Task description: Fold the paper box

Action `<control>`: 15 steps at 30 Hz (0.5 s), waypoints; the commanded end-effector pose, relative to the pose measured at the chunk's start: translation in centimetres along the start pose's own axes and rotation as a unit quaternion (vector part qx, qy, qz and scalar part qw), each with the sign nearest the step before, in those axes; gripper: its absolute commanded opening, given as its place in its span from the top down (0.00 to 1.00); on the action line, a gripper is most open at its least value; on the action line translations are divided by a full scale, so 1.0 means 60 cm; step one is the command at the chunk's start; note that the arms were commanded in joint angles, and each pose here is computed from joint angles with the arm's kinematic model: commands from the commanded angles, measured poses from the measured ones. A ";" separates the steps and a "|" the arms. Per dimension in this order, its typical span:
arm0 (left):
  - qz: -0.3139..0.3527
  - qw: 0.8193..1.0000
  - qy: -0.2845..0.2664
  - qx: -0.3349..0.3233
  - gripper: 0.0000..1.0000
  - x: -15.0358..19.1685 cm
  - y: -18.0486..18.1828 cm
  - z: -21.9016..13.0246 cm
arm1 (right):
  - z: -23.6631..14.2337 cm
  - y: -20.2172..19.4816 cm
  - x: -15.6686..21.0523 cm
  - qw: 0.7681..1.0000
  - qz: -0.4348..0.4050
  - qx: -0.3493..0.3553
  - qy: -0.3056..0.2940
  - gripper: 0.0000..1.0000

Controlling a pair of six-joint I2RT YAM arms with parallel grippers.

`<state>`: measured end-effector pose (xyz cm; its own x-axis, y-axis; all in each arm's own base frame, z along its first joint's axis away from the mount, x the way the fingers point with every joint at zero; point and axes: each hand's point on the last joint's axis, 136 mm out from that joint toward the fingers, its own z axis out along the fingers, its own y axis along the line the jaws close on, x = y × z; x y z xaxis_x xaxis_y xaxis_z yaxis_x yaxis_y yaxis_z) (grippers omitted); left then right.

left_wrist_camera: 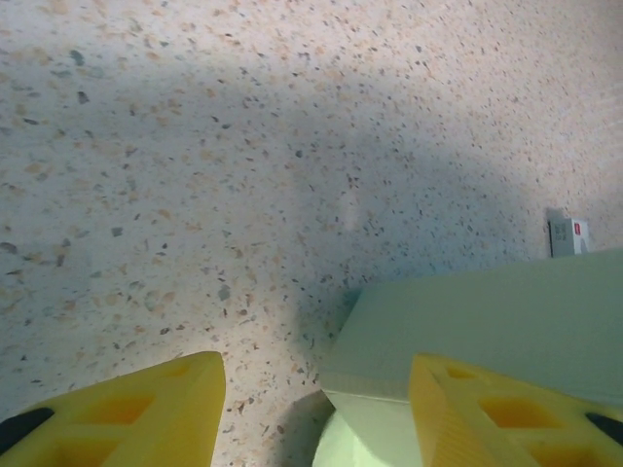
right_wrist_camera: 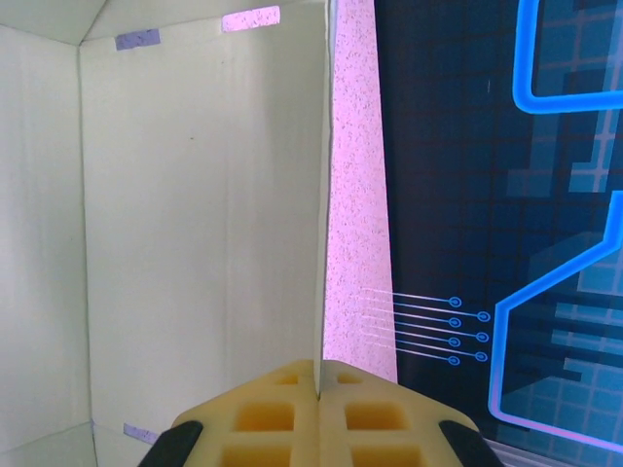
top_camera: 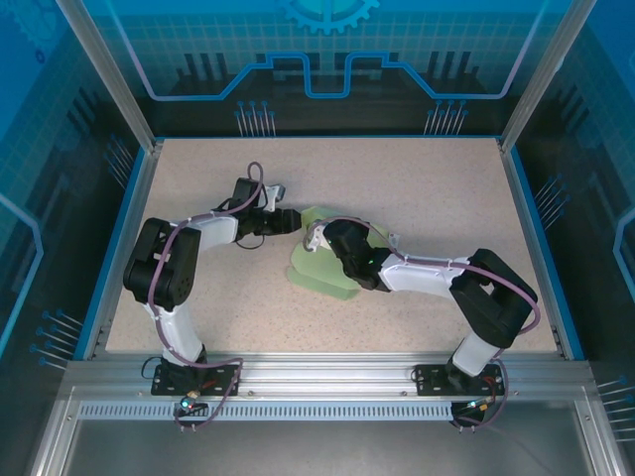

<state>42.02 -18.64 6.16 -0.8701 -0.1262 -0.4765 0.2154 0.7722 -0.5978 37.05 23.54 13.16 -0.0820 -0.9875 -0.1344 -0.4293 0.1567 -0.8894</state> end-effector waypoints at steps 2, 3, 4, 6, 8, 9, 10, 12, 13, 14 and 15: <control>0.045 0.998 0.016 0.036 0.46 0.019 -0.026 0.008 | -0.001 0.007 0.000 1.000 0.001 -0.021 -0.015 1.00; 0.047 0.998 0.017 0.037 0.46 0.022 -0.028 0.007 | 0.000 0.009 0.001 1.000 -0.001 -0.022 -0.014 1.00; 0.052 0.998 0.018 0.041 0.46 0.025 -0.030 0.007 | 0.003 0.010 0.004 1.000 -0.001 -0.025 -0.012 1.00; 0.059 0.997 0.018 0.047 0.47 0.028 -0.036 0.007 | 0.005 0.014 0.006 0.999 -0.004 -0.031 -0.011 1.00; 0.066 0.996 0.017 0.053 0.47 0.031 -0.040 0.007 | 0.008 0.018 0.010 0.999 -0.006 -0.035 -0.009 1.00; 0.069 0.996 0.017 0.055 0.47 0.031 -0.042 0.007 | 0.009 0.020 0.012 0.999 -0.008 -0.038 -0.008 1.00; 0.072 0.996 0.018 0.058 0.46 0.033 -0.044 0.008 | 0.011 0.021 0.014 0.999 -0.007 -0.040 -0.007 1.00; 0.078 0.995 0.020 0.061 0.46 0.035 -0.048 0.010 | 0.014 0.024 0.018 0.999 -0.008 -0.044 -0.005 1.00; 0.081 0.995 0.021 0.062 0.46 0.035 -0.049 0.011 | 0.016 0.026 0.021 0.999 -0.007 -0.047 -0.004 1.00; 0.083 0.994 0.022 0.063 0.46 0.037 -0.050 0.012 | 0.017 0.027 0.021 0.999 -0.005 -0.051 -0.005 1.00; 0.085 0.994 0.023 0.063 0.46 0.039 -0.052 0.013 | 0.018 0.029 0.023 0.999 -0.004 -0.053 -0.004 1.00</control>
<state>40.43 -20.78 6.05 -0.8540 -0.0181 -0.5200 0.3444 0.7295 -0.5910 37.36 22.96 12.05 -0.0697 -0.9880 -0.1376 -0.4841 0.1541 -0.8613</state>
